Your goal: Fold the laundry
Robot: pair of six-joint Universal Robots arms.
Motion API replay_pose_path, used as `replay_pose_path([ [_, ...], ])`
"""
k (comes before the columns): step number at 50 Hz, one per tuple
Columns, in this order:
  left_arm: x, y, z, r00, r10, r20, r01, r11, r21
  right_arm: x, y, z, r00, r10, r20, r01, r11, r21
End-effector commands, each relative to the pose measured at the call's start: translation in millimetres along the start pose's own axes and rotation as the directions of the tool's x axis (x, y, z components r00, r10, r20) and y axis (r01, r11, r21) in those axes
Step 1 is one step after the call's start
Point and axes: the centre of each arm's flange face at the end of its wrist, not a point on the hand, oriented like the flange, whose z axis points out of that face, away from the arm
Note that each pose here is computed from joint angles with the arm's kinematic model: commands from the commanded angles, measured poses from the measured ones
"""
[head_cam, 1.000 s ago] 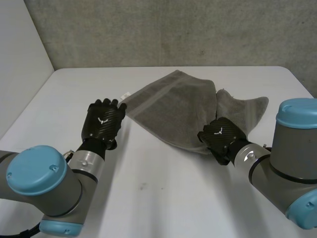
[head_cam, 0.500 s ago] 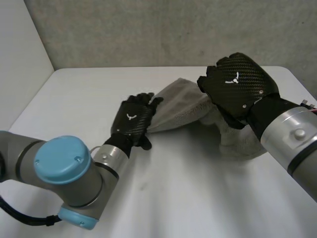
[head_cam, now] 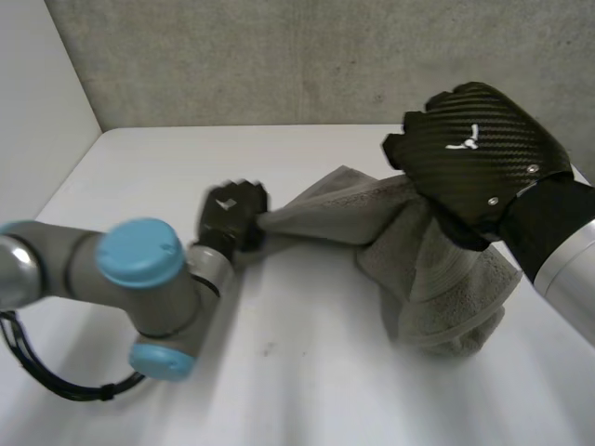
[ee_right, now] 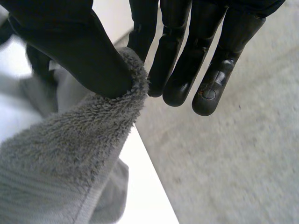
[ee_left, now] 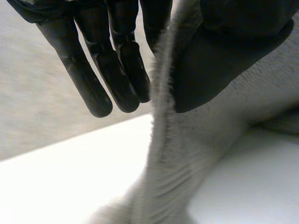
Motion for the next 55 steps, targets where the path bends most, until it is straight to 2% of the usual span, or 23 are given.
replay_pose_path([
  [1,-45,-76,-22,0.983,0.098,0.153,-0.118,0.985,0.129,29,53,27,0.997,0.032,-0.073,-0.044,0.986,-0.160],
  [6,-31,-125,-67,0.949,0.309,0.063,-0.315,0.926,0.209,20,77,45,0.997,0.074,-0.011,-0.074,0.973,-0.221],
  [9,-28,-135,-80,0.931,0.363,0.048,-0.364,0.906,0.216,13,89,51,0.995,0.094,0.019,-0.086,0.962,-0.258],
  [14,-36,-133,-107,0.853,0.522,0.016,-0.522,0.851,0.052,0,106,53,0.984,0.148,0.096,-0.104,0.925,-0.365],
  [17,-39,-126,-111,0.838,0.545,-0.006,-0.545,0.838,-0.015,-13,114,47,0.960,0.216,0.177,-0.115,0.884,-0.452],
  [22,-41,-77,-117,0.821,0.542,-0.179,-0.571,0.775,-0.270,-32,123,42,0.899,0.291,0.328,-0.073,0.836,-0.543],
  [25,-42,-60,-112,0.821,0.525,-0.223,-0.571,0.753,-0.329,-40,126,49,0.875,0.278,0.396,-0.032,0.850,-0.526],
  [31,-47,-22,-71,0.782,0.547,-0.301,-0.624,0.680,-0.386,-39,132,74,0.888,0.235,0.394,-0.006,0.864,-0.503],
  [34,-50,-27,-38,0.761,0.586,-0.279,-0.649,0.685,-0.331,-25,137,98,0.929,0.171,0.329,0.015,0.870,-0.494],
  [36,-53,-39,-18,0.751,0.617,-0.235,-0.660,0.697,-0.281,7,128,129,0.984,0.042,0.175,0.037,0.904,-0.426],
  [37,-55,-57,3,0.739,0.655,-0.157,-0.673,0.710,-0.207,7,128,129,0.984,0.042,0.174,0.037,0.904,-0.425],
  [38,-60,-86,25,0.728,0.685,-0.035,-0.684,0.721,-0.110,30,115,145,0.998,-0.028,0.052,0.045,0.933,-0.356],
  [39,-60,-87,25,0.728,0.685,-0.034,-0.684,0.721,-0.109,30,115,145,0.998,-0.029,0.051,0.045,0.934,-0.356],
  [41,-65,-161,54,0.709,0.663,0.241,-0.700,0.704,0.123,75,76,169,0.971,-0.094,-0.219,0.062,0.987,-0.147],
  [42,-65,-162,54,0.709,0.662,0.242,-0.700,0.703,0.125,75,76,169,0.971,-0.094,-0.220,0.062,0.987,-0.146],
  [43,-66,-196,60,0.706,0.615,0.351,-0.702,0.673,0.232,94,52,173,0.938,-0.076,-0.339,0.073,0.997,-0.022],
  [44,-66,-197,60,0.706,0.615,0.352,-0.702,0.673,0.233,112,30,170,0.898,-0.044,-0.437,0.096,0.991,0.098],
  [45,-65,-229,58,0.714,0.552,0.431,-0.694,0.641,0.329,113,29,170,0.898,-0.044,-0.438,0.097,0.990,0.099],
  [46,-62,-256,52,0.735,0.484,0.474,-0.672,0.614,0.415,127,11,164,0.861,-0.007,-0.509,0.129,0.970,0.204],
  [47,-62,-256,52,0.736,0.483,0.475,-0.671,0.613,0.416,127,11,164,0.860,-0.006,-0.510,0.129,0.970,0.205],
  [48,-59,-275,43,0.762,0.426,0.487,-0.641,0.599,0.479,134,1,158,0.831,0.024,-0.556,0.155,0.950,0.273],
  [51,-59,-283,31,0.813,0.357,0.460,-0.574,0.620,0.534,132,-7,148,0.805,0.054,-0.591,0.188,0.921,0.340],
  [55,-60,-261,26,0.846,0.349,0.403,-0.524,0.679,0.514,116,13,146,0.836,0.034,-0.548,0.157,0.942,0.297],
])
